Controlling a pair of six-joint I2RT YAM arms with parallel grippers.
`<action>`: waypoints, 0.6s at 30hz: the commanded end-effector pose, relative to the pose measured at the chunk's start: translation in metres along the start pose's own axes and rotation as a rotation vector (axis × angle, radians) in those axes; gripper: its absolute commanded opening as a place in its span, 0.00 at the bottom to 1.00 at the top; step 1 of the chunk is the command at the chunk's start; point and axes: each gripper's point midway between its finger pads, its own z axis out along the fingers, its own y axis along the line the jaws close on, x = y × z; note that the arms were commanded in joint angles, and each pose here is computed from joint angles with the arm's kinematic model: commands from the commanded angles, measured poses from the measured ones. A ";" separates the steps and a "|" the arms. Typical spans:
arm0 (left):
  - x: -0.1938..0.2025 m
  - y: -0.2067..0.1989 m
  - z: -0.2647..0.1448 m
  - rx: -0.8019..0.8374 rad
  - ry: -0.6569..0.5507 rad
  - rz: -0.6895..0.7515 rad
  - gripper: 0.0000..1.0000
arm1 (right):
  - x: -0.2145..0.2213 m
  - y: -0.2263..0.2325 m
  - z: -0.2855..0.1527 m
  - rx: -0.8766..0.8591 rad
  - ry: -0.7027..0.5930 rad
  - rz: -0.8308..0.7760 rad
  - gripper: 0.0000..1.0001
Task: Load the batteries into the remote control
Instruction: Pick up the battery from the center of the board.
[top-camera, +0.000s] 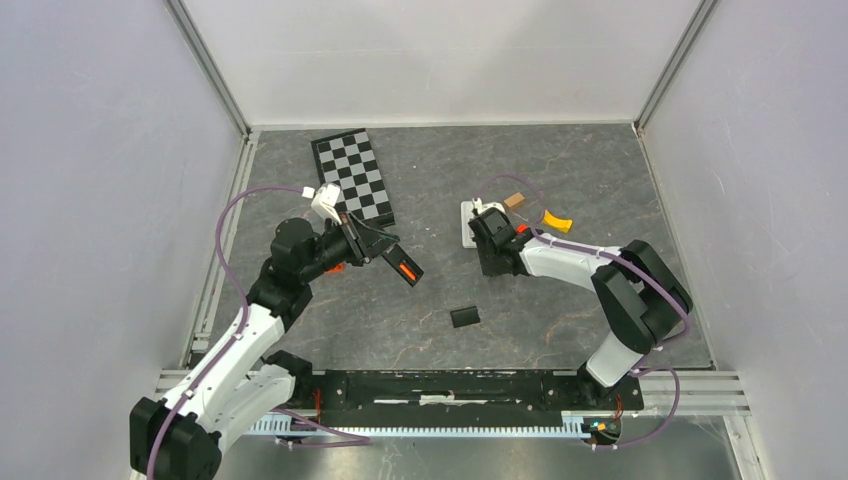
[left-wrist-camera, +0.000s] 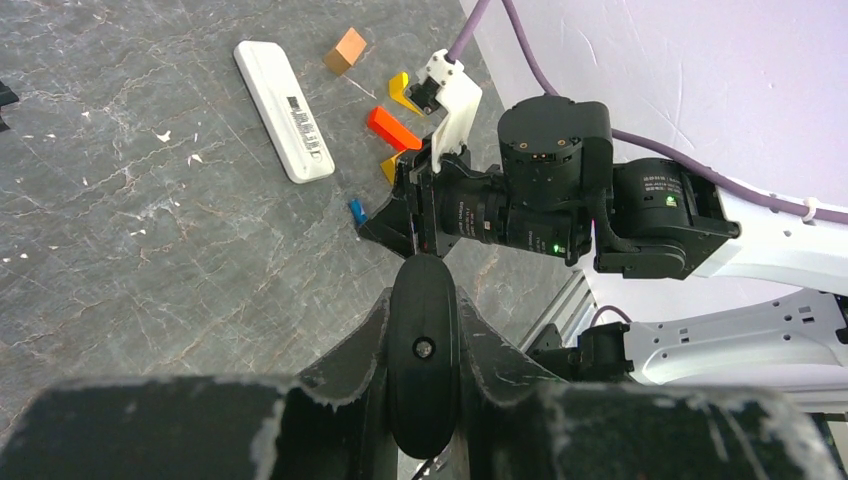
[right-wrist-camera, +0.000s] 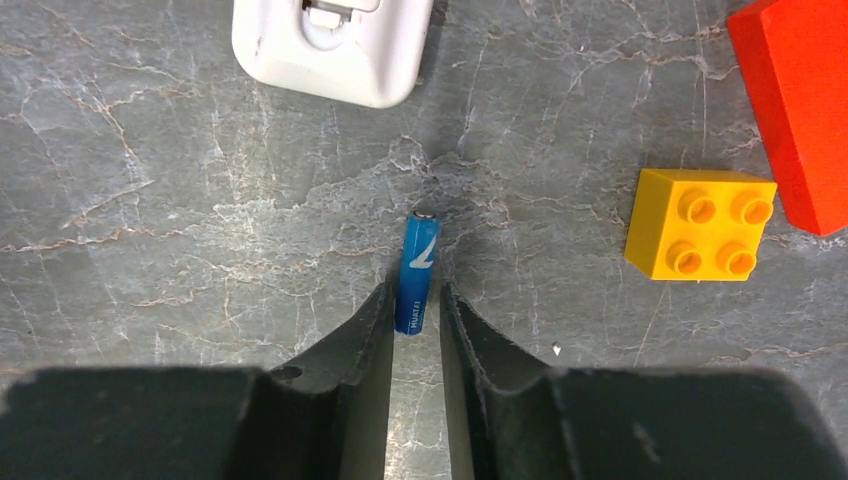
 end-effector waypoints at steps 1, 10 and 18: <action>-0.017 -0.015 0.000 0.051 -0.045 0.067 0.02 | -0.010 0.000 0.002 -0.006 -0.012 0.017 0.26; -0.012 -0.012 0.003 0.045 -0.019 0.005 0.02 | 0.001 0.004 0.008 -0.093 0.022 0.041 0.03; 0.014 0.007 0.029 0.029 0.107 -0.196 0.02 | -0.036 0.020 -0.028 -0.259 -0.216 -0.058 0.00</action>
